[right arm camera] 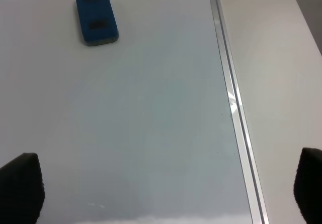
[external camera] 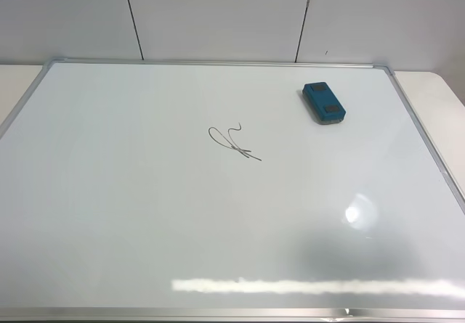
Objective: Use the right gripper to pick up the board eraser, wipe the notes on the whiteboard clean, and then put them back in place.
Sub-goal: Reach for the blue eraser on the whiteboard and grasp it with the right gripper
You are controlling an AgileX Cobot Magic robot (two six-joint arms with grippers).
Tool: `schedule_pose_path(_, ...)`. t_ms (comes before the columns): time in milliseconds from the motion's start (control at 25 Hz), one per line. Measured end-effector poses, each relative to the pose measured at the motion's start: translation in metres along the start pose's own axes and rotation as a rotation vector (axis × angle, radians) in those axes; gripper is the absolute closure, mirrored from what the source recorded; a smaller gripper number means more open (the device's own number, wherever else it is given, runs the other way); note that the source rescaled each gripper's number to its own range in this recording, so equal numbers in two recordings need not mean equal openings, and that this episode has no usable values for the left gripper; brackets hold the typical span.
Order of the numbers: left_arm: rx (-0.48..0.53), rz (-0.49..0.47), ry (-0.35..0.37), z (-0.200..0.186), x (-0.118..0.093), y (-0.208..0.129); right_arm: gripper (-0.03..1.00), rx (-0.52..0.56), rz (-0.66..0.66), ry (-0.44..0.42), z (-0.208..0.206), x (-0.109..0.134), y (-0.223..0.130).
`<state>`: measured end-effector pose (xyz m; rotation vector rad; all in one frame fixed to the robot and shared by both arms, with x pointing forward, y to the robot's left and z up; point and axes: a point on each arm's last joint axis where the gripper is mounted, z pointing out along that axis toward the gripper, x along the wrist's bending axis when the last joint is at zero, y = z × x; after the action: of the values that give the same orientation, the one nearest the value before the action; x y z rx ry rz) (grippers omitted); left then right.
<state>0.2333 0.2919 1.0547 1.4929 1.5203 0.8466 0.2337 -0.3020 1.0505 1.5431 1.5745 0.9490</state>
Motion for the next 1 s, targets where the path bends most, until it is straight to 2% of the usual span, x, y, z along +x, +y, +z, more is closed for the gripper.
schedule_pose_path(680,0.0,0.0,0.0,0.0,0.0,0.0,-0.03,0.006,-0.003,-0.001,0.001,0.0,0.0)
schedule_pose_path(840,0.0,0.0,0.0,0.0,0.0,0.0,-0.03,0.089,-0.023,-0.001,0.01,0.001,0.013)
schedule_pose_path(1000,0.0,0.0,0.0,0.0,0.0,0.0,-0.03,0.161,-0.069,0.002,0.026,0.002,0.046)
